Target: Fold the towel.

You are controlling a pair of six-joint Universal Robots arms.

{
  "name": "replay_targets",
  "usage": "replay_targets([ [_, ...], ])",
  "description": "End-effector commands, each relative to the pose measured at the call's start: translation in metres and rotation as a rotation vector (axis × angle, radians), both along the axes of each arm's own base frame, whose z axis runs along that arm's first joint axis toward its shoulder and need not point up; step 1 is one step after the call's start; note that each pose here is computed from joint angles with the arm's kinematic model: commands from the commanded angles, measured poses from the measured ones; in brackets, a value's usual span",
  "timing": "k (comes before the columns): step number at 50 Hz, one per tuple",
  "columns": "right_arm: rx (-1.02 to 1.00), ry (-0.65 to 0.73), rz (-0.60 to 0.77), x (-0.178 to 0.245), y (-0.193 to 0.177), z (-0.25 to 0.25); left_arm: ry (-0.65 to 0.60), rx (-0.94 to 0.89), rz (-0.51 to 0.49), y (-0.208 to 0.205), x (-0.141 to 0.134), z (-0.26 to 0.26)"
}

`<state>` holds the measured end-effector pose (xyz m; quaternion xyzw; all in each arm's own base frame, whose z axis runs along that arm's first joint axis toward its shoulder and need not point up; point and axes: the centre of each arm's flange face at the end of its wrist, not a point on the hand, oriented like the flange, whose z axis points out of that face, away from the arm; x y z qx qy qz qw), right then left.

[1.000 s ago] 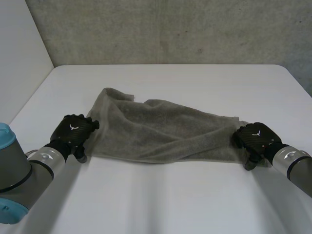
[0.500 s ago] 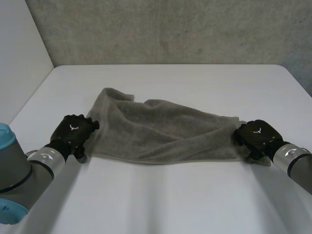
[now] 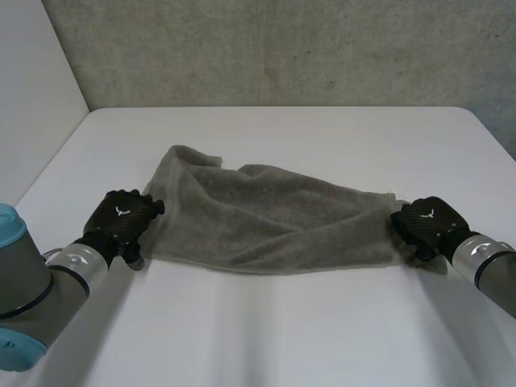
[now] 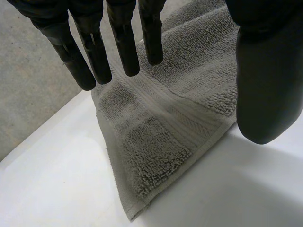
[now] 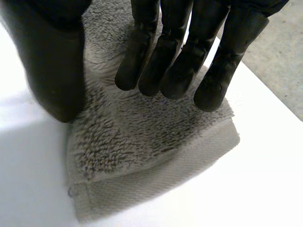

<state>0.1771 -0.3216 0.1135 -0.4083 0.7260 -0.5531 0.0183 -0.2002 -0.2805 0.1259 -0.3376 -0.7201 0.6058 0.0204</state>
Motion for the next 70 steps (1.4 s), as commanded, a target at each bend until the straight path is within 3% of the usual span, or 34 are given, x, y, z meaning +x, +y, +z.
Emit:
replay_targets([
  [1,-0.012,0.022,-0.041,-0.003,-0.004,0.002,0.0,0.0,-0.001,0.0,0.0,0.0],
  [53,-0.025,0.017,-0.041,-0.002,-0.005,0.002,-0.001,0.005,-0.002,0.002,0.0,-0.001],
  [70,-0.024,-0.156,-0.1,-0.005,-0.005,0.034,0.002,-0.025,0.004,-0.003,0.0,0.0],
])
